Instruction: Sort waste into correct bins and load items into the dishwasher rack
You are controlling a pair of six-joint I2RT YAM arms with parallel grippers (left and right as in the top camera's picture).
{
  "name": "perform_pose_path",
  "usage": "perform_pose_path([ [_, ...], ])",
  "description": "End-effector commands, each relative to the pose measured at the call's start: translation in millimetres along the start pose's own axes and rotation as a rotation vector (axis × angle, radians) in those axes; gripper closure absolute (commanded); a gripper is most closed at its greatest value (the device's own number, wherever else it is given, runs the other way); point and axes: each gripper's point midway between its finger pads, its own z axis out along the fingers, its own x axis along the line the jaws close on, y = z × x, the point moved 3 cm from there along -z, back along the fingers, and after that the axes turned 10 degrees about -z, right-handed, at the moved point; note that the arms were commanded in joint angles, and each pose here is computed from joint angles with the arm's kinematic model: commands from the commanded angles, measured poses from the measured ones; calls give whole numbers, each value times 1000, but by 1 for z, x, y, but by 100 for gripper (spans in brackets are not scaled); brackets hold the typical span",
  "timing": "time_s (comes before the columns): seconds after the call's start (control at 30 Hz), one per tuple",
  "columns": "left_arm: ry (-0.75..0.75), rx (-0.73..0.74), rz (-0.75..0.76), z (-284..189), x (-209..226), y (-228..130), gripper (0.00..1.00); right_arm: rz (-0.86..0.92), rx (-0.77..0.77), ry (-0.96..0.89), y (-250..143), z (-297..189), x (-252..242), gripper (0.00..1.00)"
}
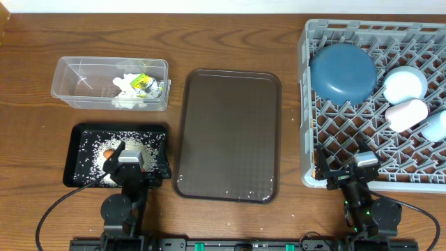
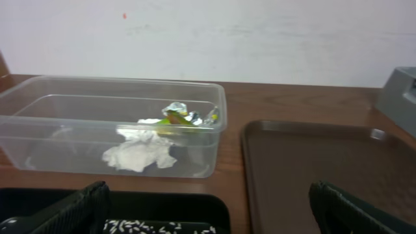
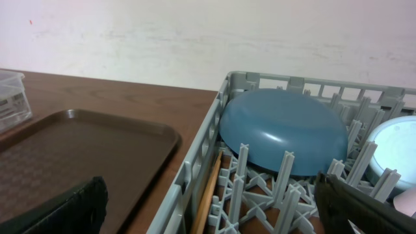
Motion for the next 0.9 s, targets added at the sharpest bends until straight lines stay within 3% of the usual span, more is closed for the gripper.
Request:
perform_pose_path([
  [0.0, 46, 34, 6, 2, 9, -14, 1, -15, 4, -30, -1, -1, -5, 1],
  [0.87, 52, 27, 6, 2, 10, -13, 1, -15, 4, -30, -1, -1, -5, 1],
])
